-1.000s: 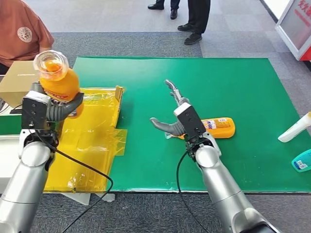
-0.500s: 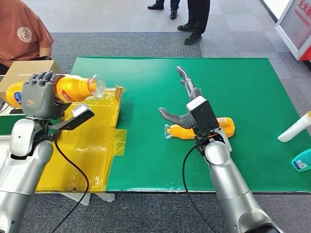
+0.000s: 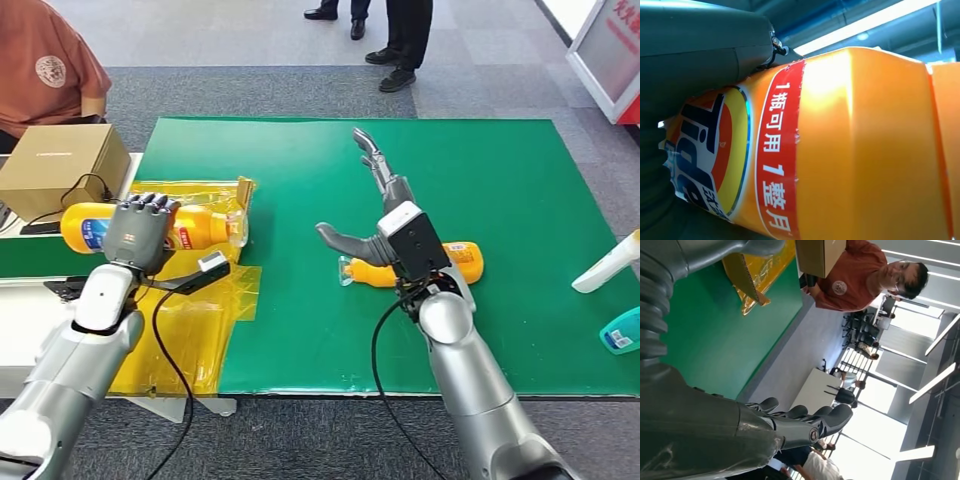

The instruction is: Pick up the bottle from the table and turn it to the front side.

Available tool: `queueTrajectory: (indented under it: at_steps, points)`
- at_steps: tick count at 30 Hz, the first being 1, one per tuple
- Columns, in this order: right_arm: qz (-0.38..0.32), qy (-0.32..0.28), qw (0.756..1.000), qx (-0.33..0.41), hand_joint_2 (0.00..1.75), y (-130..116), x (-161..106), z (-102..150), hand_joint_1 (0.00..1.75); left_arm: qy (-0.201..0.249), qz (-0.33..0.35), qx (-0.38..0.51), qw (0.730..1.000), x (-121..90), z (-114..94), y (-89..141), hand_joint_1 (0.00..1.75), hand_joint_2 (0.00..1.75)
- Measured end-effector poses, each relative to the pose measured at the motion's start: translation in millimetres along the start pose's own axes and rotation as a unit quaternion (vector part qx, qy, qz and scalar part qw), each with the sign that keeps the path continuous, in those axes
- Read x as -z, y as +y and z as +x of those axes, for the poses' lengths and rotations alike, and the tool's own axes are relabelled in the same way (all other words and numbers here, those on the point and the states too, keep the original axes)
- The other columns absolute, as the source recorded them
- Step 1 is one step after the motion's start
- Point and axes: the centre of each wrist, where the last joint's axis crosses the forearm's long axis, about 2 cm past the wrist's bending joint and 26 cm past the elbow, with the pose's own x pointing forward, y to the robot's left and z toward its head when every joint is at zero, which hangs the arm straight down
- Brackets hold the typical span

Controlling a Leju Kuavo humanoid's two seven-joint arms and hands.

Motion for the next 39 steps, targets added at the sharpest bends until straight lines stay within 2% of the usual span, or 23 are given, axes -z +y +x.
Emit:
queueTrajectory:
  at_steps: [7, 18, 22, 39]
  points:
    - [0.014, -0.008, 1.000, 0.002, 1.75, 7, -1, 5, 0.00, -0.029, -0.073, -0.027, 0.997, -25, 31, -34, 1.75, 1.75]
    - [0.030, -0.010, 0.999, 0.007, 1.75, 16, -3, 6, 0.00, -0.047, -0.154, -0.080, 0.984, -64, 71, -64, 1.71, 1.75]
    - [0.036, -0.011, 0.999, 0.009, 1.75, 20, -4, 7, 0.00, -0.048, -0.166, -0.087, 0.981, -71, 78, -69, 0.02, 1.75]
    - [0.042, -0.009, 0.999, 0.011, 1.75, 24, -7, 7, 0.00, -0.051, -0.176, -0.090, 0.979, -78, 81, -74, 0.00, 1.75]
